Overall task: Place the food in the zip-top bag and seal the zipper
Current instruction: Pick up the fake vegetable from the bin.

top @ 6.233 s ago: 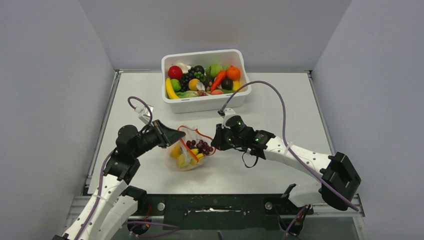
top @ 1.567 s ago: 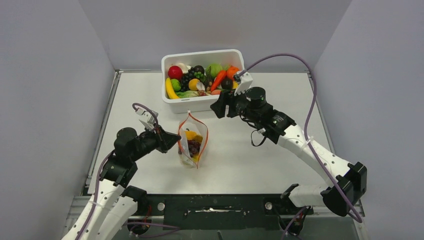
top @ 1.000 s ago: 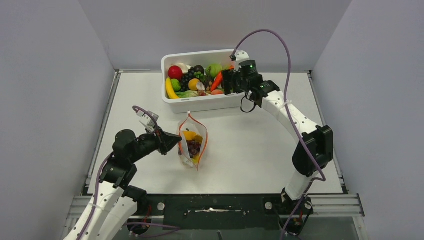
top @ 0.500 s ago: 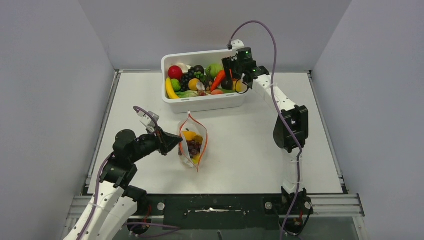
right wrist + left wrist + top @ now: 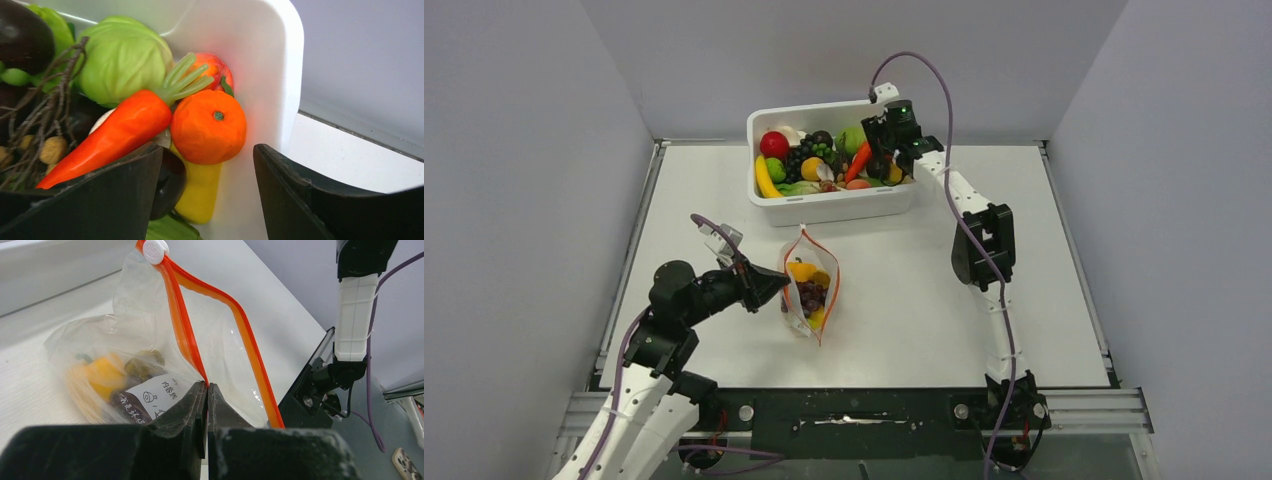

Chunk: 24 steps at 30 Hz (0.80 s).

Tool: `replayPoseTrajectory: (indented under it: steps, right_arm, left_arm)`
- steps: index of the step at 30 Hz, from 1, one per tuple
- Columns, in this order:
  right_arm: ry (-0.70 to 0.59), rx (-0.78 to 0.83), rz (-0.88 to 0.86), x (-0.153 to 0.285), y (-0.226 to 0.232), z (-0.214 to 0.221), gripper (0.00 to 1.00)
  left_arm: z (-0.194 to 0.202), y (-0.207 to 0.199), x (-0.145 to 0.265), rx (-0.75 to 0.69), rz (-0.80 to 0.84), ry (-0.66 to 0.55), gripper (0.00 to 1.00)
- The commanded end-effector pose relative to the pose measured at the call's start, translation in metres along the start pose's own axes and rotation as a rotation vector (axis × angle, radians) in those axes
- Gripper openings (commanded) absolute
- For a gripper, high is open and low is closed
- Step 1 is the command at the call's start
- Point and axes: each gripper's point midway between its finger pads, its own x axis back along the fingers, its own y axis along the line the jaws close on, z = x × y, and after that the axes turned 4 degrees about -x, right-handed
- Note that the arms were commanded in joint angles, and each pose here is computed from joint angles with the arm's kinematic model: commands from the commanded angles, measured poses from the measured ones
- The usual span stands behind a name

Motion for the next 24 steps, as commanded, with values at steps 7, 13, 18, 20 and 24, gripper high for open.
replayPoseTrajectory:
  steps: [7,13,18,20,24]
  right_arm:
    - [-0.042,-0.048,0.053,-0.036,-0.012,0.004,0.68]
    - [-0.001,-0.068,0.101,-0.049,-0.016,0.027,0.74]
    - [-0.034,-0.101,0.015,-0.044,-0.002,0.012,0.69]
    - [-0.074,-0.12,-0.043,-0.033,0.007,-0.009,0.66]
    - [-0.174,-0.235,-0.081,-0.002,0.008,-0.057,0.64]
  left_arm:
    - [-0.017,-0.014,0.001,-0.057,0.061,-0.06,0.0]
    - [-0.017,-0.015,0.001,-0.061,0.065,-0.063,0.0]
    - [-0.016,-0.015,0.0,-0.058,0.067,-0.059,0.0]
    - [-0.016,-0.015,0.0,-0.058,0.067,-0.058,0.0]
    - [-0.015,-0.013,-0.001,-0.054,0.062,-0.056,0.0]
